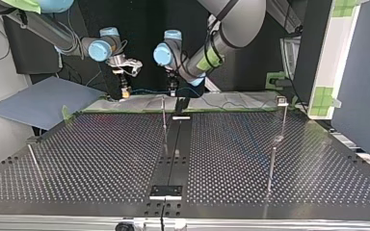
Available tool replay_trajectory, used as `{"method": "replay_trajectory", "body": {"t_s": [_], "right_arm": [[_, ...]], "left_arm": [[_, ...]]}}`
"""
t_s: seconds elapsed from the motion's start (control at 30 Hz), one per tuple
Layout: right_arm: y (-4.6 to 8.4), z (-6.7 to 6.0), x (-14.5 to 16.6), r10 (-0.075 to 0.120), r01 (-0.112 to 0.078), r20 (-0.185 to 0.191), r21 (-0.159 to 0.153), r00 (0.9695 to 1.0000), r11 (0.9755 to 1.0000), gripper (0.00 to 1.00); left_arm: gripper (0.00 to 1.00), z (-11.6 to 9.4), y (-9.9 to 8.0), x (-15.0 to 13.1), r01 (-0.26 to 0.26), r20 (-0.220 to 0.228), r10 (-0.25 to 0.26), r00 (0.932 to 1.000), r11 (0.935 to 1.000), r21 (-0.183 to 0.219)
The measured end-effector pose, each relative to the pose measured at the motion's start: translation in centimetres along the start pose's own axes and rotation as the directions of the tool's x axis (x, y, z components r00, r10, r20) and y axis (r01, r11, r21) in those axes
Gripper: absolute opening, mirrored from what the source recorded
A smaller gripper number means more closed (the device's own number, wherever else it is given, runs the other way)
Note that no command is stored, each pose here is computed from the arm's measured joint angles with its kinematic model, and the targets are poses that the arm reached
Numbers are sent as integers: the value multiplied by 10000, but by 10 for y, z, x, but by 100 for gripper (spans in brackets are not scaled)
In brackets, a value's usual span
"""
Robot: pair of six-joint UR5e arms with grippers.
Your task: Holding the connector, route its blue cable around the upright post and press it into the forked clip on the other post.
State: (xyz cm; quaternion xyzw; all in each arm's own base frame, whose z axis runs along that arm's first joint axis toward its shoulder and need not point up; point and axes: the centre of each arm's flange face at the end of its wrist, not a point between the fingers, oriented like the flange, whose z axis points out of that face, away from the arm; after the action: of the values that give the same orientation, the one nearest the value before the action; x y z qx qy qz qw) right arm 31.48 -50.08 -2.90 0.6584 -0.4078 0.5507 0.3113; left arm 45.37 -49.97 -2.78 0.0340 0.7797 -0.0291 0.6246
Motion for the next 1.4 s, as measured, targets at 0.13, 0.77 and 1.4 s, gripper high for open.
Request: {"method": "replay_trajectory", "body": {"t_s": [0.13,0.77,1.4], "right_arm": [[2,0,0,6,-6,-4,-41,10000,10000,0],[7,-1,0,-338,350,310,-372,9989,9987,0],[3,0,21,-235,233,-79,-206,9997,9995,0]], "left_arm": [[5,-5,-5,-1,-11,37,11,10000,10000,-17],[5,-22,-14,1,-88,47,88,9999,10000,-32],[5,-12,-5,-9,133,156,-137,9998,9996,248]]}}
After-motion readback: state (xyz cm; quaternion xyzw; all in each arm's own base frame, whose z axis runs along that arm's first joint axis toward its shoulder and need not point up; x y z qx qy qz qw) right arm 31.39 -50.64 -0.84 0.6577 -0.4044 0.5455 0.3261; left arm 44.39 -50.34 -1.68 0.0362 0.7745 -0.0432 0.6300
